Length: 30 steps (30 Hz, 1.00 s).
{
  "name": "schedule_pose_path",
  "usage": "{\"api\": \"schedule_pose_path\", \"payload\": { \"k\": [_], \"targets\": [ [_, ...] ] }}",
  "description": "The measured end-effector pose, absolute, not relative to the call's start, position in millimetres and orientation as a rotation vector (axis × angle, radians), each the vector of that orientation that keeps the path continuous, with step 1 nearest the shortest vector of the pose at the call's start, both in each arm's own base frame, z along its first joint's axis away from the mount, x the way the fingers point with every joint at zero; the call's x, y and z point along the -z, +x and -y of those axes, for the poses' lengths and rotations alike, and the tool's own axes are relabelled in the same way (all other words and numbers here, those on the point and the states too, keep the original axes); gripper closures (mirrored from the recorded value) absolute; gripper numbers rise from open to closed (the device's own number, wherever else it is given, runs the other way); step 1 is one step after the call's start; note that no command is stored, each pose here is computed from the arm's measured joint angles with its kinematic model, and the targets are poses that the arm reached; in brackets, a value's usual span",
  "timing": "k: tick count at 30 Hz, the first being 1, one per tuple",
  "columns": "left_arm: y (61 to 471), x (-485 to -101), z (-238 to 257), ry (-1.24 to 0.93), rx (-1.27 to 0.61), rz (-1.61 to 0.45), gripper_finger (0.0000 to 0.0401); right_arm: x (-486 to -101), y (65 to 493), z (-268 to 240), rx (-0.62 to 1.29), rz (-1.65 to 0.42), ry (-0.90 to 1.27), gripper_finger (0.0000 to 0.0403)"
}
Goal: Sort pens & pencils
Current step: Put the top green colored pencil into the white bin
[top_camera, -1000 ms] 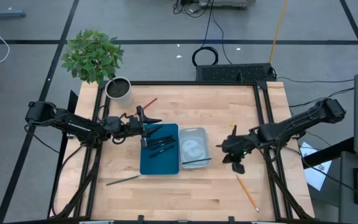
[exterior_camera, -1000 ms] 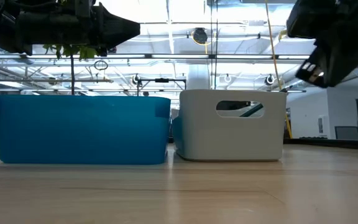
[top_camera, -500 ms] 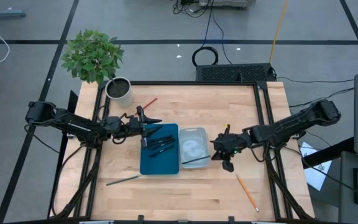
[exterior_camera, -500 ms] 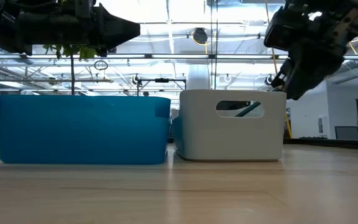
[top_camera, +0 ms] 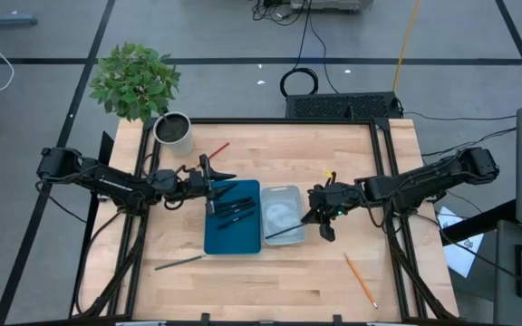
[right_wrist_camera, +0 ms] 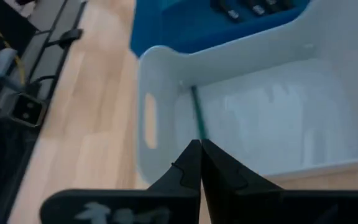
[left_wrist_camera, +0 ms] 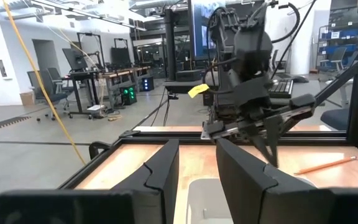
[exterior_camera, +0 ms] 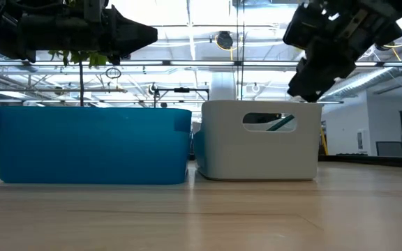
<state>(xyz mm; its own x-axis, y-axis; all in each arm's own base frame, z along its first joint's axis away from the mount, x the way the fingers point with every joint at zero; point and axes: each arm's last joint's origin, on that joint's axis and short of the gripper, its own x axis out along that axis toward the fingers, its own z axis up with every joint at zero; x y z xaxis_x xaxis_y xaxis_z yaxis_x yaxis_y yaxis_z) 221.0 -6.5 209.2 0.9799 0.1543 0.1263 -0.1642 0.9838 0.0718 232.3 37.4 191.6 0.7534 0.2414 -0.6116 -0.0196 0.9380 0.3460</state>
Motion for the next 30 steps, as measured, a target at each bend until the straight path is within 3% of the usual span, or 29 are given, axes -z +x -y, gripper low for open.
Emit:
{"api": "schedule_pose_path", "payload": {
  "k": [4,11,17,30],
  "targets": [
    [221.0,-209.2,6.5,0.082,-0.161,0.120,0.0288,-192.7,232.7,-31.0,-0.141,-0.698,0.327,0.0403],
    [221.1,-208.7,6.1,0.083,-0.162,0.115,0.0288,-211.0,218.3,-41.2,-0.424,-0.669,0.329,0.0403],
    [221.1,-208.5,5.9,0.083,-0.166,0.112,0.0288,-195.1,209.9,-39.3,-0.350,-0.833,0.263,0.0403],
    [221.1,-208.4,5.8,0.084,-0.170,0.111,0.0288,-181.6,227.0,-24.1,-0.314,-0.808,0.200,0.0403]
  ]
}}
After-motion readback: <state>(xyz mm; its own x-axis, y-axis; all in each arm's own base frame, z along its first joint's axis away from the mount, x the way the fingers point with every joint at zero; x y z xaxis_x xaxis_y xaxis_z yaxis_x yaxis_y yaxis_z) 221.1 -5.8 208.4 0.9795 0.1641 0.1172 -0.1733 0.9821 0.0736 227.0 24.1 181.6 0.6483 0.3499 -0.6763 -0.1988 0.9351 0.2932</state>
